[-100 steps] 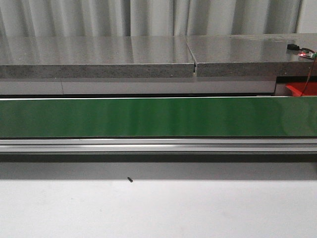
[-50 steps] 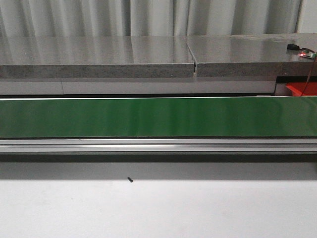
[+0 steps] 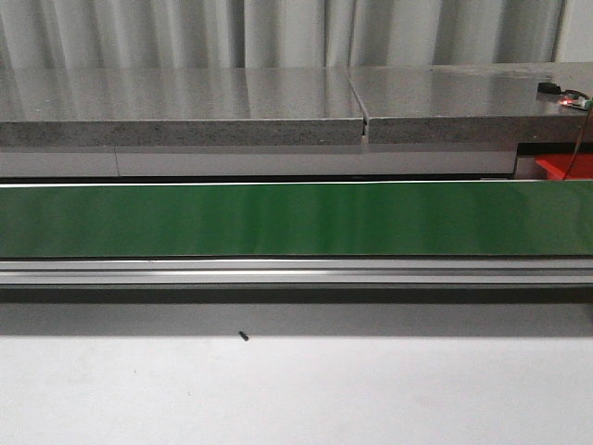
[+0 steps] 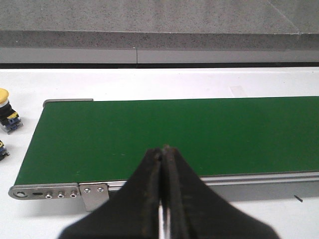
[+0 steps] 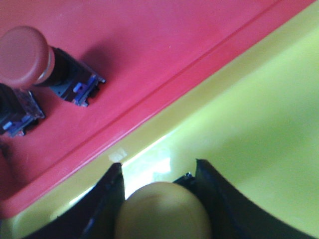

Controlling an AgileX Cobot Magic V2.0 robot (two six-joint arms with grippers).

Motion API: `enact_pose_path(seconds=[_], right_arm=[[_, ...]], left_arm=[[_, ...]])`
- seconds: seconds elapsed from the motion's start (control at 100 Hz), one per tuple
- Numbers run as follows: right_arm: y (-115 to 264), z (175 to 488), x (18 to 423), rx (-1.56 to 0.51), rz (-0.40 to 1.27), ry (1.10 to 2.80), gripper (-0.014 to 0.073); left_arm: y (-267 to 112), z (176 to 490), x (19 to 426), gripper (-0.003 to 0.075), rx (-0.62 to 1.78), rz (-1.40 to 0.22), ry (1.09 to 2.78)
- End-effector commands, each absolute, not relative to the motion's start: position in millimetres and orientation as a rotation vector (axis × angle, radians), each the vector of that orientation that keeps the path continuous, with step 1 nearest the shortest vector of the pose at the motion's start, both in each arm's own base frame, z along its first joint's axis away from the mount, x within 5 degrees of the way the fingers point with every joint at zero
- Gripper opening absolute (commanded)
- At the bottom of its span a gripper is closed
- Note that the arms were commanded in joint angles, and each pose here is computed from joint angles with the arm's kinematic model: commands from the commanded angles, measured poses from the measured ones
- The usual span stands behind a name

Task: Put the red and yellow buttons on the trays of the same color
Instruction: 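Carry the yellow button with the right gripper into the yellow tray and release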

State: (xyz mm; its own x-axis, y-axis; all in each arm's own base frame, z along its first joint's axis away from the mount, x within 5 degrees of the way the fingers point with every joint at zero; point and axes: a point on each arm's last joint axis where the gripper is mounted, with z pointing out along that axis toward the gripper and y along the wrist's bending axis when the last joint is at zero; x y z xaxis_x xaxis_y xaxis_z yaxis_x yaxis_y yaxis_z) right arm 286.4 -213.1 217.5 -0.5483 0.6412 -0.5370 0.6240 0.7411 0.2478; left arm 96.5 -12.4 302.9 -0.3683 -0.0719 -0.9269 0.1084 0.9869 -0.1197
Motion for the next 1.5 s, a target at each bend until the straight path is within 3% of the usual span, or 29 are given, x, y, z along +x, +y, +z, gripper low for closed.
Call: enact_pose_path(seconds=[0.0, 0.58, 0.84, 1.04, 1.31, 1.49], right_arm=[[-218, 240, 288, 0.931, -0.013, 2.209, 0.0216], [-214, 221, 297, 0.93, 0.027, 2.264, 0.0226], [-213, 220, 297, 0.913, 0.035, 2.287, 0.0484], [-212, 222, 296, 0.91, 0.036, 2.285, 0.0522], [-202, 259, 291, 0.851, 0.004, 2.186, 0.0522], [-165, 298, 296, 0.651, -0.014, 2.129, 0.0522]], left_arm=[[-12, 317, 98, -0.002, -0.001, -0.199, 1.853], [-12, 317, 98, -0.002, -0.001, -0.199, 1.853], [-12, 317, 98, -0.002, -0.001, -0.199, 1.853], [-12, 317, 98, -0.002, -0.001, -0.199, 1.853], [-12, 317, 98, -0.002, -0.001, -0.199, 1.853], [-12, 317, 98, -0.002, -0.001, -0.199, 1.853]])
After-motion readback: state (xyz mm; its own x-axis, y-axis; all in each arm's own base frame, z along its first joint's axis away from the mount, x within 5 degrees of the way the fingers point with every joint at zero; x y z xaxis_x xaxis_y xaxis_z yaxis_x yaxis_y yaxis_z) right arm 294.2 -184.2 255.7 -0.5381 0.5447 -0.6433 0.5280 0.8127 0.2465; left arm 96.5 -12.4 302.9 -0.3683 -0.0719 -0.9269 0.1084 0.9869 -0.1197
